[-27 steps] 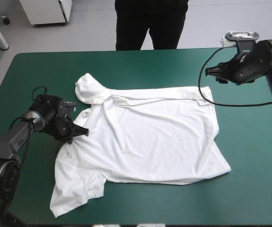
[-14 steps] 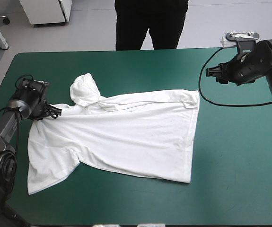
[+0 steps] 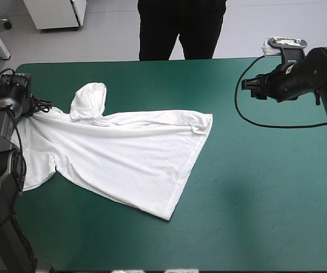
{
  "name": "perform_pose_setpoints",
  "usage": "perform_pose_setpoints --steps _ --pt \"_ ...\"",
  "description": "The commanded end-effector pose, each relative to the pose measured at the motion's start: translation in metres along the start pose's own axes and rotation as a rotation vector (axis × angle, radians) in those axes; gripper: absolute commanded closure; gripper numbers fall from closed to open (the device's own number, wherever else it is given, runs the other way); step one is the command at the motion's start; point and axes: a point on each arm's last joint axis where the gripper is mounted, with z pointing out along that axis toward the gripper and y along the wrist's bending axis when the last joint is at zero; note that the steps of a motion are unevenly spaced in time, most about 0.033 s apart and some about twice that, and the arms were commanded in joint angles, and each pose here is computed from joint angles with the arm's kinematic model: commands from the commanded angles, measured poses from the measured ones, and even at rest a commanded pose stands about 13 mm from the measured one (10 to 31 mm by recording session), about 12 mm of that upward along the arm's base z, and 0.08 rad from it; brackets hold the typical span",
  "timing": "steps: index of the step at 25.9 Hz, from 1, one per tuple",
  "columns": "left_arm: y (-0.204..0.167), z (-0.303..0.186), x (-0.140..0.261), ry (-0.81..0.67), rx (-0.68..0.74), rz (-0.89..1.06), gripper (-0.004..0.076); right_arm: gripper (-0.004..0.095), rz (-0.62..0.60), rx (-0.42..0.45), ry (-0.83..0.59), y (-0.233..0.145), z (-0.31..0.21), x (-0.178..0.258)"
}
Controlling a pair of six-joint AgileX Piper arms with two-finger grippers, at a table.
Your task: Fold the cloth
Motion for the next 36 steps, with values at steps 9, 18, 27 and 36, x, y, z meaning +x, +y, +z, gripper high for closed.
perform_pose_setpoints --steps 9,18,27,36 --pt "0.011 -0.032 -0.041 -0.239 0.025 -0.071 0.0560 0.0485 -0.024 -0.047 -0.121 0.006 -0.026 -0.006" --pt "0.017 -0.091 -0.022 -0.082 0.128 -0.072 0.0039 0.0485 -0.032 -0.043 -0.121 0.006 -0.026 -0.006" --pt "-0.009 -0.193 0.006 -0.102 0.397 0.037 0.0145 0.0486 -0.061 -0.031 -0.122 0.005 -0.026 -0.006" --pt "-0.068 -0.275 0.071 -0.174 0.540 0.301 0.0269 0.0486 -0.069 -0.007 -0.092 0.003 -0.026 -0.004"
